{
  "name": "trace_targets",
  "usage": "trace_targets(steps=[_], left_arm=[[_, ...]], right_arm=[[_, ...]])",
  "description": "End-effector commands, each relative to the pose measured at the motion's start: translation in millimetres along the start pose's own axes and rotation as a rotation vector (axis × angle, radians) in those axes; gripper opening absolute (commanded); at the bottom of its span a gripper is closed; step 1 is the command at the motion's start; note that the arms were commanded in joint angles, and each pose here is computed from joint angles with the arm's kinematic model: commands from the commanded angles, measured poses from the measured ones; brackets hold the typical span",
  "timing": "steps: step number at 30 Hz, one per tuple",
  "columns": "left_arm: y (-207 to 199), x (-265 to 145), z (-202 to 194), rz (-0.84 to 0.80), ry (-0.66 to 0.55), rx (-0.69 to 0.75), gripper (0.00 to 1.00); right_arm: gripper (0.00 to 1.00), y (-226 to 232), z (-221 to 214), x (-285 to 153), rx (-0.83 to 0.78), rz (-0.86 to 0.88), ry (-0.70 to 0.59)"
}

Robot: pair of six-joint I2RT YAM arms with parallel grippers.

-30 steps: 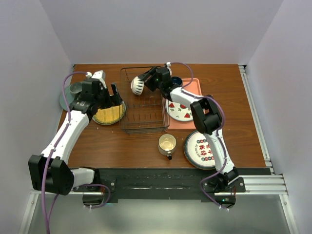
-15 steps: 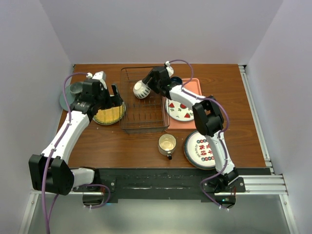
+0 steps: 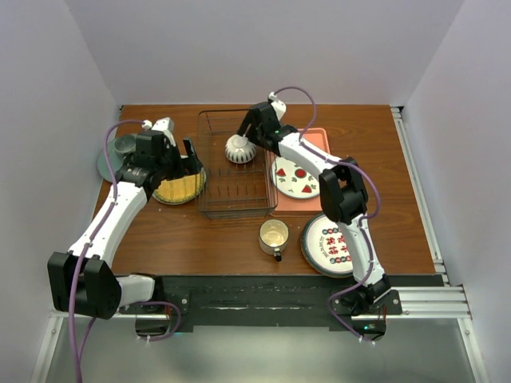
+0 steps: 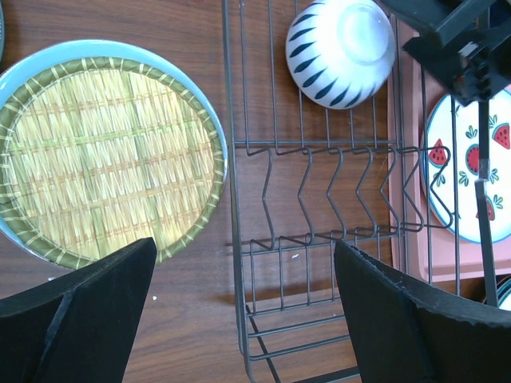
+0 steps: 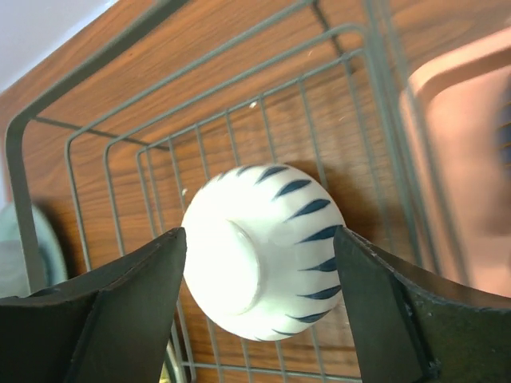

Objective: Load the mixed dishes into the dish rack

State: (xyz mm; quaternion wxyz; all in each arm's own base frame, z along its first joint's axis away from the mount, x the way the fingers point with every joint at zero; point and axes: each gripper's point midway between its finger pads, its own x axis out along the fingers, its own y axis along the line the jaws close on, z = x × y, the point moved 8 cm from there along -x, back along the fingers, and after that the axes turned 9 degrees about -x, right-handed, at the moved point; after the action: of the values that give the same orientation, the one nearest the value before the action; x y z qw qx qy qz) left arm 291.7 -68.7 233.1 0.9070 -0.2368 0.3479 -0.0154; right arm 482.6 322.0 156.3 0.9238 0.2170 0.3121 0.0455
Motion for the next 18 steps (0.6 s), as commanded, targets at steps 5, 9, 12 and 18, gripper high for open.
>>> trace_targets(steps=[5, 9, 12, 18], left_arm=[[-5, 3, 8, -0.036, -0.035, -0.01, 0.98], [-4, 4, 6, -0.033, -0.03, -0.003, 0.99], [-2, 3, 5, -0.03, -0.024, 0.003, 0.98], [0, 4, 1, -0.025, -0.013, 0.006, 0.98]], right_arm=[[0.8, 4, 30, -28, -0.144, -0.015, -0.042], [0.79, 2, 20, -27, -0.19, 0.018, 0.006], [0.79, 4, 13, -29, -0.22, 0.041, 0.021], [0.76, 8, -6, -19, -0.231, 0.111, 0.071]])
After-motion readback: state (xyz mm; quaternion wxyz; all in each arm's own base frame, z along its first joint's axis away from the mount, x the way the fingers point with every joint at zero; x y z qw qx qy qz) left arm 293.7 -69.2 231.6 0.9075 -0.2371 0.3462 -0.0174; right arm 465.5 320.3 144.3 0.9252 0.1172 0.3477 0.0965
